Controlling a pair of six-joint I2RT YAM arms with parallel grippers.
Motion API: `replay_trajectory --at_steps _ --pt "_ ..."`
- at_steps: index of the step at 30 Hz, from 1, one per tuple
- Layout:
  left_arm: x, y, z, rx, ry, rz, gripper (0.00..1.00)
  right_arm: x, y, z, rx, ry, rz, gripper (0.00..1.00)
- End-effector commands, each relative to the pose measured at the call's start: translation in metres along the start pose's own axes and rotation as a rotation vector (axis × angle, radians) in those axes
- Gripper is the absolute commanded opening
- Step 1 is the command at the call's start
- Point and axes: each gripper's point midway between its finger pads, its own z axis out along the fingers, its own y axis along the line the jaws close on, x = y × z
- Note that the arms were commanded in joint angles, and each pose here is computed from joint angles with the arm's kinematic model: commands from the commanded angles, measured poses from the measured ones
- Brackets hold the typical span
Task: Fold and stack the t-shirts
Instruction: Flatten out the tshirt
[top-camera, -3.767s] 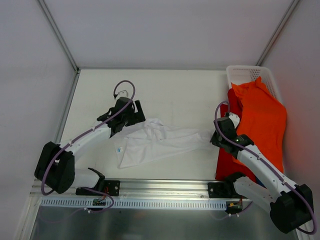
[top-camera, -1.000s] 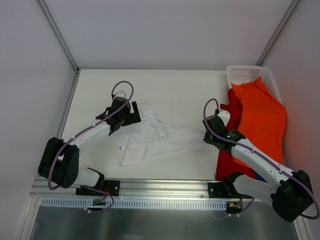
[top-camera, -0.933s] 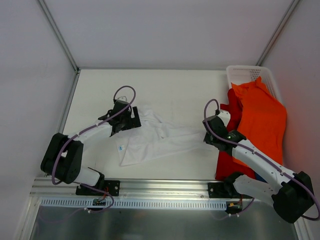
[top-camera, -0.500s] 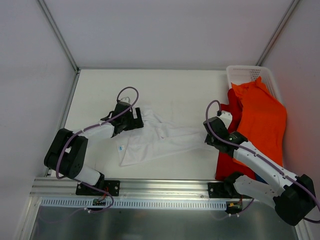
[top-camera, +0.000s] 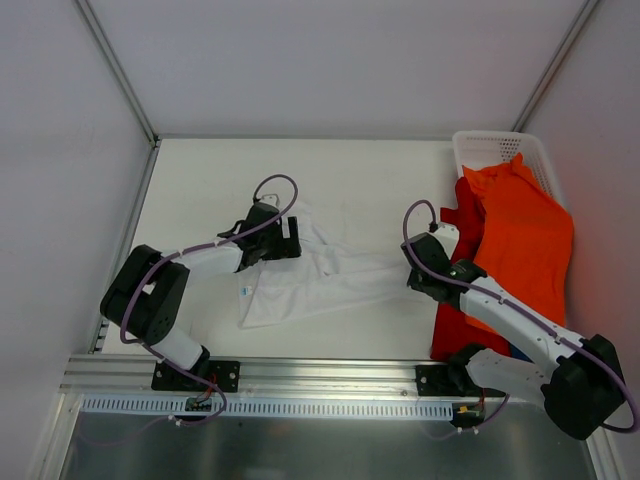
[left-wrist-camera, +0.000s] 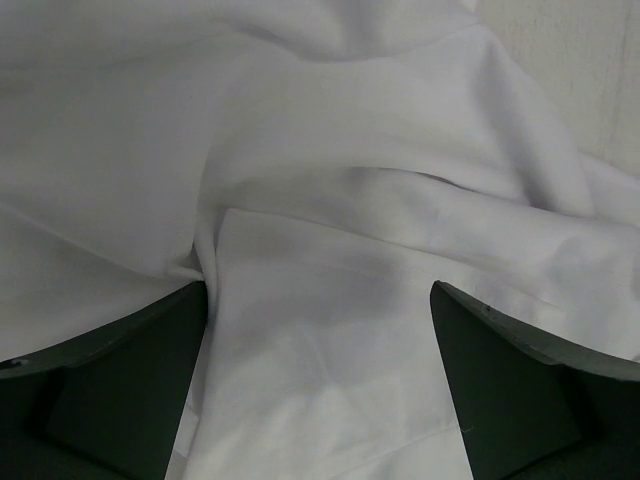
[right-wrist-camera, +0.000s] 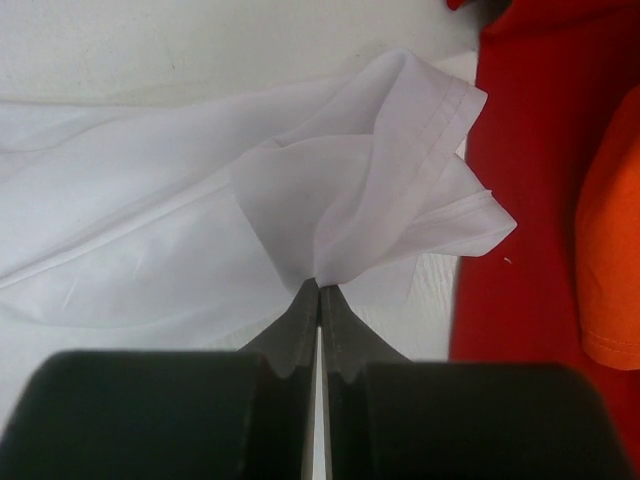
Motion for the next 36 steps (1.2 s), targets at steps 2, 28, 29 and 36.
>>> replay_trajectory --at_steps 2,28,29,36 --pt "-0.025 -0.015 -0.012 -0.005 -0.061 0.046 0.94 -0.001 0.000 0.005 0.015 -0.016 0.005 0.00" --pt "-0.014 -0.002 0.007 -0.137 -0.005 0.107 0.95 0.003 -0.002 0.009 0.022 -0.012 -0.011 0.00" --pt "-0.012 -0.002 0.008 -0.138 -0.001 0.103 0.95 0.003 -0.002 0.009 0.025 -0.011 -0.012 0.00" --pt "-0.013 -0.009 0.003 -0.107 -0.007 0.094 0.94 0.007 -0.001 0.014 0.031 0.004 -0.019 0.00"
